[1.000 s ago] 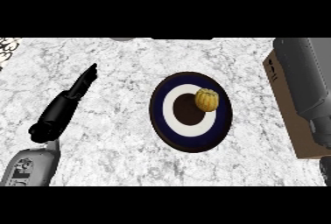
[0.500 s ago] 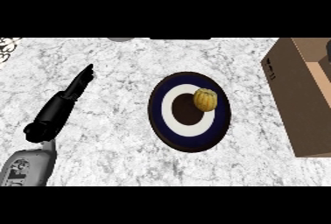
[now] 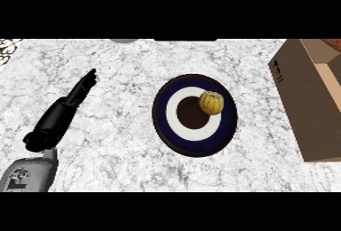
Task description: Pick the sweet potato from the plate and place it in the cardboard box
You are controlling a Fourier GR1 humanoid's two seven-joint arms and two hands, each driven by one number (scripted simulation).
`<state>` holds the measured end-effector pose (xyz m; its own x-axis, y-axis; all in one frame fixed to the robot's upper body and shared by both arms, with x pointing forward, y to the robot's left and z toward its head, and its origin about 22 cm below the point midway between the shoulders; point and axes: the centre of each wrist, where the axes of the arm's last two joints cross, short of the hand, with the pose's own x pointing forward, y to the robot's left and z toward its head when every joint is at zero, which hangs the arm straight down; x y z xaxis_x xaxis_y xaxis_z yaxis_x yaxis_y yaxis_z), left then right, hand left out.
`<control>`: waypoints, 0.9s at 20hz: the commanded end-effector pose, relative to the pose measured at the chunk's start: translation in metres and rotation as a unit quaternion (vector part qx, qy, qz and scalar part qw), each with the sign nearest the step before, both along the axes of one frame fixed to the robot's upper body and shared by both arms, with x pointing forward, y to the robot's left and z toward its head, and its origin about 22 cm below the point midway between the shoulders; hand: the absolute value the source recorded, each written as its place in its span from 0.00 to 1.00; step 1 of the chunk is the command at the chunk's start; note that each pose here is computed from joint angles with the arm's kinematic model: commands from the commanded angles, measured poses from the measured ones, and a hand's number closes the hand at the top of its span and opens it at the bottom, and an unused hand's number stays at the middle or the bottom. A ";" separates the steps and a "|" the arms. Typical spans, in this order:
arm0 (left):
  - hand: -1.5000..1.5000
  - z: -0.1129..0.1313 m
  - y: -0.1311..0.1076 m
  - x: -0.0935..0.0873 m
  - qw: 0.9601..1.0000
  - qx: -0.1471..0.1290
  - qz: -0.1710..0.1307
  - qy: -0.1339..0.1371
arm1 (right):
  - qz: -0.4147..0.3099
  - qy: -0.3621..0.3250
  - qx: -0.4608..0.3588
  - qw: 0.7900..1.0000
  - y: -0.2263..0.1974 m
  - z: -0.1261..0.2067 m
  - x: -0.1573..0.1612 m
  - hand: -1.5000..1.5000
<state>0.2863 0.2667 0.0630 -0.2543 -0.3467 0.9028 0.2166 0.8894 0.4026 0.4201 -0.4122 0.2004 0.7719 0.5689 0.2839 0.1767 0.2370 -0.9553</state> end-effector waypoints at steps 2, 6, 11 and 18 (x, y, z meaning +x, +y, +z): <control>0.50 -0.004 -0.003 0.002 1.000 -0.006 0.002 -0.002 | 0.005 0.095 0.046 0.994 -0.035 -0.013 -0.019 1.00; 0.50 0.008 0.009 0.012 1.000 -0.002 0.007 -0.003 | 0.048 0.104 0.109 0.987 -0.041 -0.029 -0.025 0.00; 0.50 0.011 0.004 0.012 1.000 0.000 0.000 0.005 | 0.119 0.029 0.112 0.986 -0.056 -0.023 -0.039 0.00; 0.50 -0.004 -0.005 0.002 1.000 -0.008 0.004 0.008 | 0.068 -0.357 0.188 0.912 -0.045 0.020 -0.035 0.00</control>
